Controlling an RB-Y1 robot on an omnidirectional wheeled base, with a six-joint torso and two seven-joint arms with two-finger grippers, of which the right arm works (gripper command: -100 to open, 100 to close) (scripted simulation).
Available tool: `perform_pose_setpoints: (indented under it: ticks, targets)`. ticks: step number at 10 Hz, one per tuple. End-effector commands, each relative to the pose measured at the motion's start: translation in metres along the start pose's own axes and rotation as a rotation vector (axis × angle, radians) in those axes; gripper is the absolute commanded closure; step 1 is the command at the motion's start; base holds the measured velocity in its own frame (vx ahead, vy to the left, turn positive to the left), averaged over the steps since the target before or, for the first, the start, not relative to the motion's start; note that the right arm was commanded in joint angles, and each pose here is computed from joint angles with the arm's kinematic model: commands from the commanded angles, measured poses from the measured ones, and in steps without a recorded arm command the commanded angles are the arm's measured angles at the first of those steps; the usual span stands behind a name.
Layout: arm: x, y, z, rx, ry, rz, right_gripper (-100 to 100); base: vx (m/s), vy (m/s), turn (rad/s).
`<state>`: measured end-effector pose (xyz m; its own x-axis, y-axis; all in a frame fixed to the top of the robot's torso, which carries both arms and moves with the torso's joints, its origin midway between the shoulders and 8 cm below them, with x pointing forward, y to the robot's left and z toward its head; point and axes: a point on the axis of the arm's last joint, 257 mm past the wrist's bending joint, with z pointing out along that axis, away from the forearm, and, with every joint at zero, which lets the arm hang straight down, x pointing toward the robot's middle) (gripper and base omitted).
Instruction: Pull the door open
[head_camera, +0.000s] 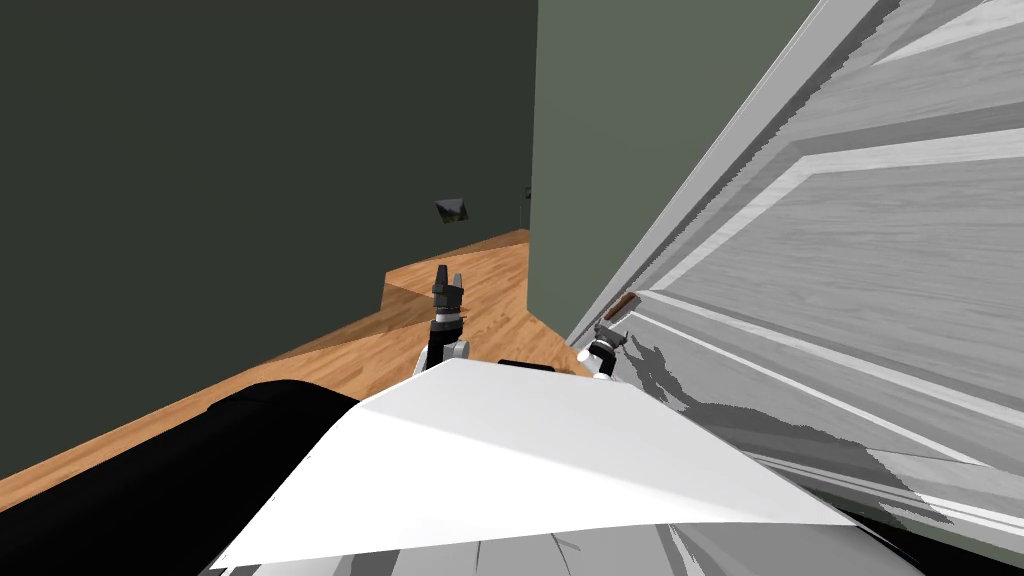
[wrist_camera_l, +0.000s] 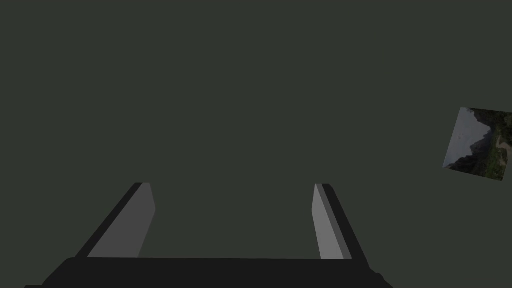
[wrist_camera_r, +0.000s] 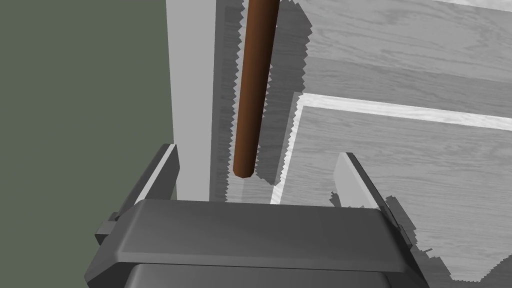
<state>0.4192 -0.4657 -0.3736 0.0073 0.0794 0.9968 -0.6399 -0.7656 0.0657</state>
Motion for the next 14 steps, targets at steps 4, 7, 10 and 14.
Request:
perform_pose_setpoints:
  ticks: [4,7,10,14]
  targets:
    - [-0.012,0.003,-0.0035,-0.026,-0.033,0.045,-100,0.038,-0.057,0.056]
    - [-0.018,0.031,-0.0023,-0.029,-0.031,0.048,-100,0.126,0.002,0.0]
    - [-0.022,0.057,-0.0018,-0.031,-0.031,0.048,-100,0.138,0.004,0.0]
    - [-0.026,0.093,-0.0019,-0.031,-0.032,0.049,-100,0.099,-0.005,0.001]
